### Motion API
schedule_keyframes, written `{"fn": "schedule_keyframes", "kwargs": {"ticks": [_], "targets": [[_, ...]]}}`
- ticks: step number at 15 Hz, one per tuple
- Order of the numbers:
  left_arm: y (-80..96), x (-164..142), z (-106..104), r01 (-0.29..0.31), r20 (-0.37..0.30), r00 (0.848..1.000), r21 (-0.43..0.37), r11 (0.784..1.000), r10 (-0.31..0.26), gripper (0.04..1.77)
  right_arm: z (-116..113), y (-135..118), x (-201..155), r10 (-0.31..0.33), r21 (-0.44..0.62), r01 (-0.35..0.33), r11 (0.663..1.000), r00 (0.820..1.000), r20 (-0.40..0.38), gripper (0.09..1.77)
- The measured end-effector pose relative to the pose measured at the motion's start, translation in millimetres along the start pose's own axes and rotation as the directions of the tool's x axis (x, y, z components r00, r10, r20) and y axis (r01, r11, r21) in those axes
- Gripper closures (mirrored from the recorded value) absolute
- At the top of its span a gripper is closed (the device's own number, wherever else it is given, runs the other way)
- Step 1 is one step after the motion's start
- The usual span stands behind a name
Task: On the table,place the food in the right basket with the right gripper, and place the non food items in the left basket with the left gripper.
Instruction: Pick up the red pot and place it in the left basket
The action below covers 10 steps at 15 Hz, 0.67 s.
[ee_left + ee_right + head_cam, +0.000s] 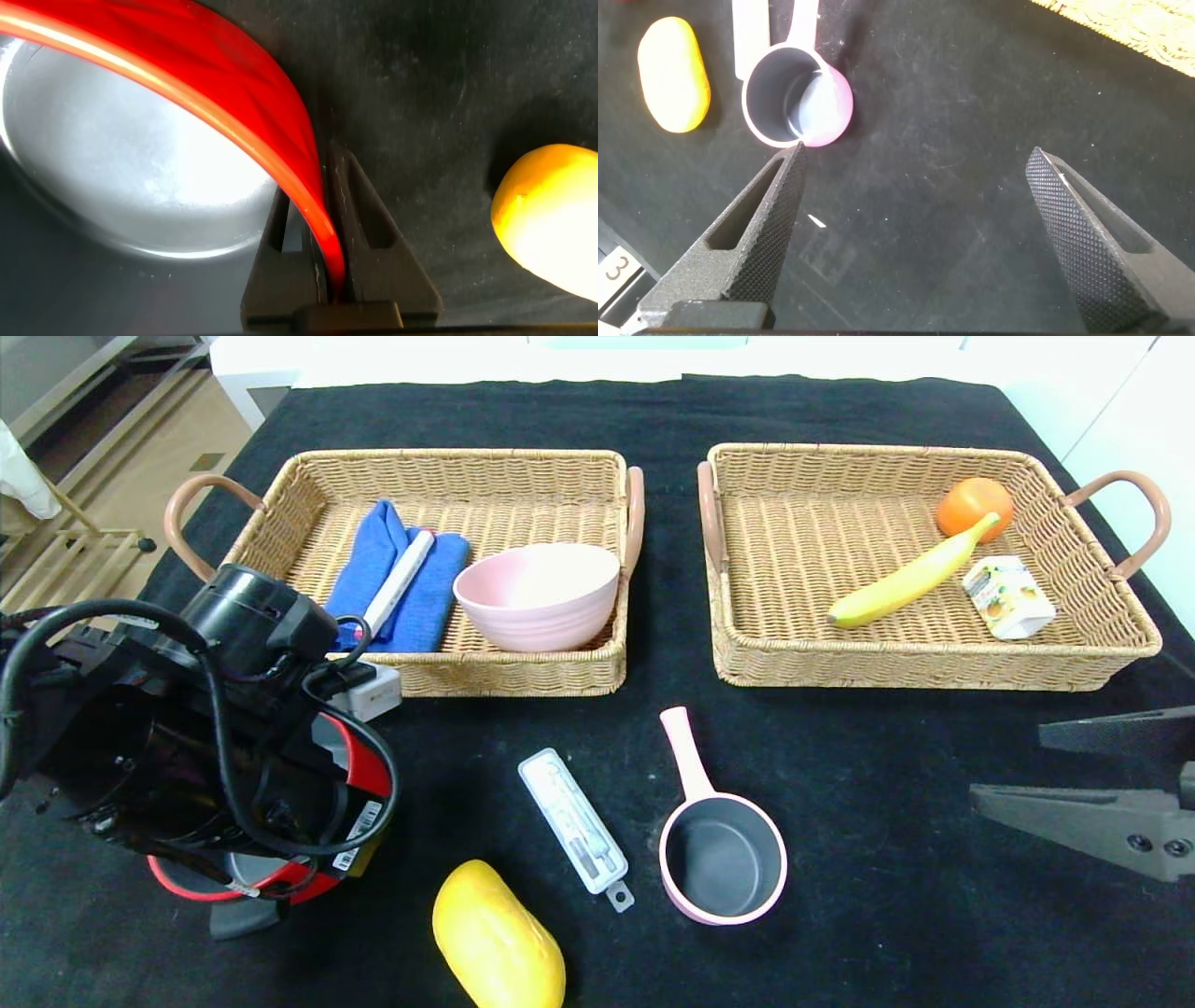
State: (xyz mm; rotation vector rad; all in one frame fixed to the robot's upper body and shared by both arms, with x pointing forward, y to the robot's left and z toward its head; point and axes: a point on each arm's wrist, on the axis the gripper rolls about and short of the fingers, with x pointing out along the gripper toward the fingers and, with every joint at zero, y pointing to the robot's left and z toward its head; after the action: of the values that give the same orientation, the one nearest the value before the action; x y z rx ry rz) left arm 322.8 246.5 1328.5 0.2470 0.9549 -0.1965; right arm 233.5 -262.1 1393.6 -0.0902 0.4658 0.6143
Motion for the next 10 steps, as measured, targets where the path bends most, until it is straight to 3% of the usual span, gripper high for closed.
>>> {"fn": "schedule_keyframes", "kwargs": {"ticks": [10], "targets": [[-0.3,-38.2,-6.1,-0.004,0.063,0.998,0.025,1.000,0.002,1.62,0.1,0.0,0.2,0.001,0.000,-0.001,1.000,1.000,0.000,0.15]]}}
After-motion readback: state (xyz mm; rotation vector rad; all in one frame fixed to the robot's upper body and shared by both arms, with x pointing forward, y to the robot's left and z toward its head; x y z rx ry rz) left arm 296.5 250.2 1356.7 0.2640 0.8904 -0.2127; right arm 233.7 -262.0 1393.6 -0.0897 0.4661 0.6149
